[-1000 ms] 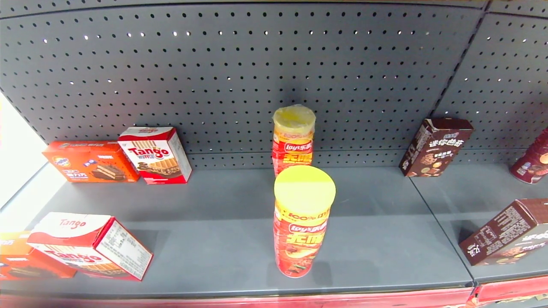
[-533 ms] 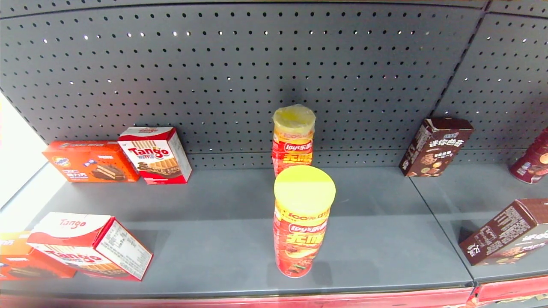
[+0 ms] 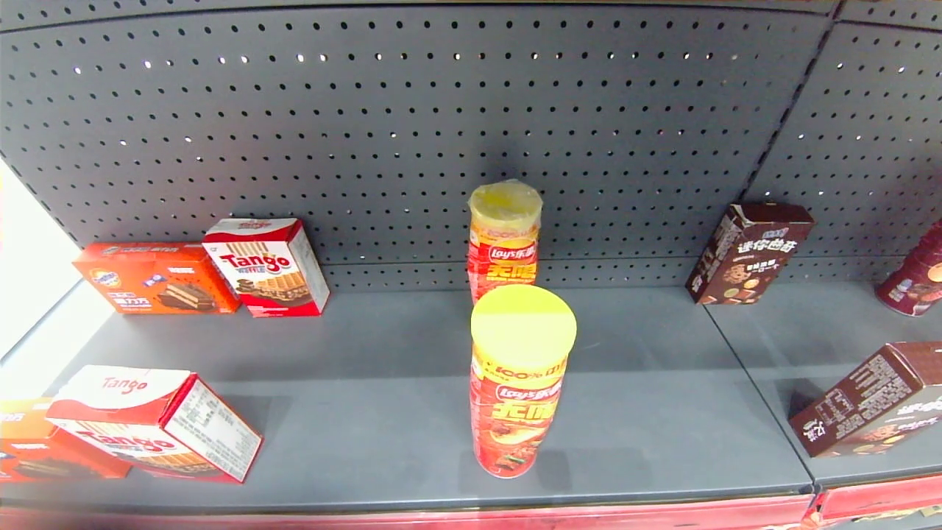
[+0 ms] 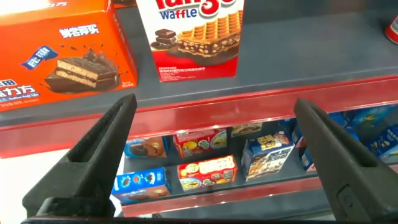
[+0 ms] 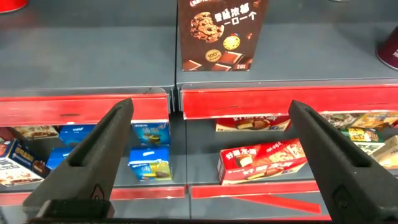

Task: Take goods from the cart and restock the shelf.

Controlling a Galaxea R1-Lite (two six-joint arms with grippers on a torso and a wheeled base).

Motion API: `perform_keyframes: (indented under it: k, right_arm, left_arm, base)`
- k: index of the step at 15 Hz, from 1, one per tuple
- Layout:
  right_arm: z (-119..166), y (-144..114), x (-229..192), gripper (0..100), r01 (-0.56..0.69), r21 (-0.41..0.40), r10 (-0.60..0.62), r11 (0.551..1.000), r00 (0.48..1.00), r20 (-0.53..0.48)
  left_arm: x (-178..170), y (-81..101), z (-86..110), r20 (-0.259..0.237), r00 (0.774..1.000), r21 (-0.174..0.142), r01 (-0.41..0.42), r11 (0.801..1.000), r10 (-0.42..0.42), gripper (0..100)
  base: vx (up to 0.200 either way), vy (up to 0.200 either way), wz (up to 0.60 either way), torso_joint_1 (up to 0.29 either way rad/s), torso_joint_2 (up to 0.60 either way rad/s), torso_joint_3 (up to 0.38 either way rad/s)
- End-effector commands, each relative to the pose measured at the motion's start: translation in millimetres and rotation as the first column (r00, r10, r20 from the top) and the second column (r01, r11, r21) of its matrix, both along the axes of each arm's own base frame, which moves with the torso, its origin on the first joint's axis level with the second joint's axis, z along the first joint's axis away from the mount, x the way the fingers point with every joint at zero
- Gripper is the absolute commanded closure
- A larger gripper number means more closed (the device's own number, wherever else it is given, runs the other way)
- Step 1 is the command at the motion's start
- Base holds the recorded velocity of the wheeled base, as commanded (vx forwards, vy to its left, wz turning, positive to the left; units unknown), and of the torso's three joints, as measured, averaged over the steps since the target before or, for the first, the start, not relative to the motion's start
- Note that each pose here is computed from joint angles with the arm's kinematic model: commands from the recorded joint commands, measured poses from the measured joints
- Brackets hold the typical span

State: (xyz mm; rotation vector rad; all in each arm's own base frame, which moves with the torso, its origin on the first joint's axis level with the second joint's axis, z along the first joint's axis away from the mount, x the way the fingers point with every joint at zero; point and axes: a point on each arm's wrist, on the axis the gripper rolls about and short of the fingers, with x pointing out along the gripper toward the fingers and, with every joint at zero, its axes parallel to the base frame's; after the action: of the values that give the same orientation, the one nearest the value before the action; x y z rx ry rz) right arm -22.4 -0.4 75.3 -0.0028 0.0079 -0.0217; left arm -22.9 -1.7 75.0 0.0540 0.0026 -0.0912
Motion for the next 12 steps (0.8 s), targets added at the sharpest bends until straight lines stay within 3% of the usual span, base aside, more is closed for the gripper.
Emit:
perform_keyframes:
  k: [1,12]
  right_arm:
    - [0.0,0.0,0.1,0,0.000,0.000,0.000,1.000,1.000,-0.001]
    - [0.0,0.2,0.1,0,-0.011,-0.003,0.011,1.000,1.000,-0.001]
  left_arm:
    - [0.0,0.0,0.0,0.001,1.000,0.004,0.001,1.000,-0.001,0]
    - [0.0,0.3,0.0,-0.001,1.000,-0.014,-0.014,1.000,0.014,0]
  base:
    - [0.000,0.000,0.00,0.000,0.00,0.000]
    - [0.000,0.000,0.00,0.000,0.00,0.000]
